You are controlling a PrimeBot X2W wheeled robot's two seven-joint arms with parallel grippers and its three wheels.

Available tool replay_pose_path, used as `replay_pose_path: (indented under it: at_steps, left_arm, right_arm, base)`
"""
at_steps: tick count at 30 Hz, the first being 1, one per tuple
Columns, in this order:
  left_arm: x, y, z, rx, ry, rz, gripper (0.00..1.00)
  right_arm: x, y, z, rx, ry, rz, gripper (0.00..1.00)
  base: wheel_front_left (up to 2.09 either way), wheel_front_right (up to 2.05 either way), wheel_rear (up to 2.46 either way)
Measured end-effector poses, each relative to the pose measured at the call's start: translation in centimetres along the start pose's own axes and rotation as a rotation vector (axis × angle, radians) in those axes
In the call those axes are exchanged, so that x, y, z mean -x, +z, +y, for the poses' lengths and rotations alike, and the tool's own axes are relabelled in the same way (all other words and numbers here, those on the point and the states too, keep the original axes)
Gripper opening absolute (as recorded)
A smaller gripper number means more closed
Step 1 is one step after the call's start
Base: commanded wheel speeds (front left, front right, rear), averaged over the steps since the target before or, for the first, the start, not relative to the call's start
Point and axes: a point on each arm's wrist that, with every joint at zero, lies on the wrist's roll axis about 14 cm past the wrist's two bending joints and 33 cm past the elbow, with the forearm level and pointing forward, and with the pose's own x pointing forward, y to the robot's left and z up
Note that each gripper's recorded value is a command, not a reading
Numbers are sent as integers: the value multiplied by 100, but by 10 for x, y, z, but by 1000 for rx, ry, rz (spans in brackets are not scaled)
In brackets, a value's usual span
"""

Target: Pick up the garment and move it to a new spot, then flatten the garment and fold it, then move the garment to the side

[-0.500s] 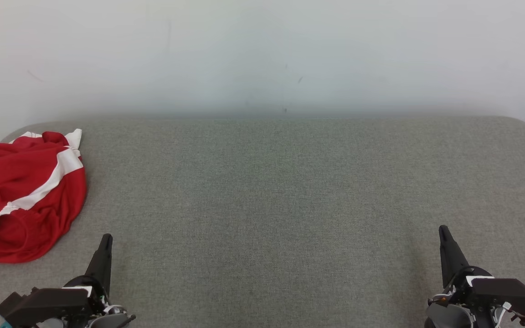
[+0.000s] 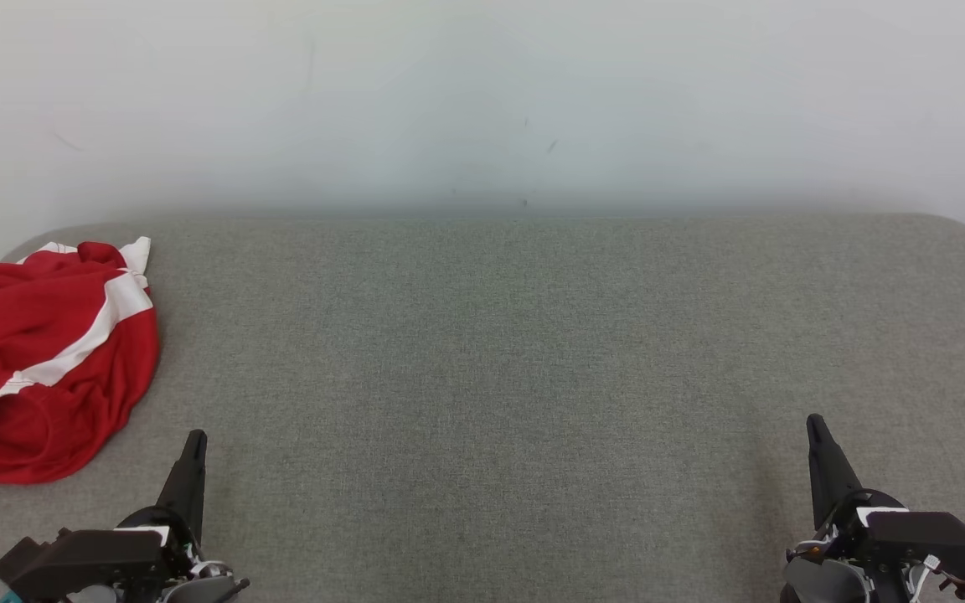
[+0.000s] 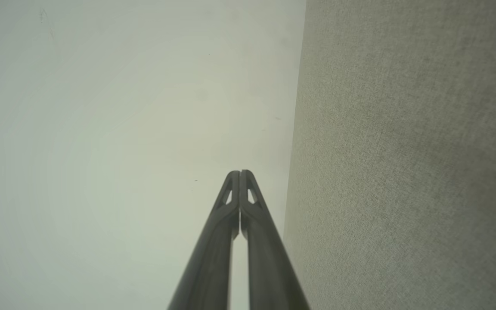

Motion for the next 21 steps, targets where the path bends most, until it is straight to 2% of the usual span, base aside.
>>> replay_pose_path:
  at_steps: [16,17,21]
  left_arm:
    - [0,0,0,0,0,0,0]
    - [1,0,1,0,4,1,100]
    - [11,-3,25,14,71,1,100]
  right_arm:
    - [0,0,0,0,0,0,0]
    - [1,0,-2,0,-6,0,100]
    - [10,0,-24,-4,-74,-2,100]
  base:
    - [0,0,0]
    - [0,0,0]
    - [0,0,0]
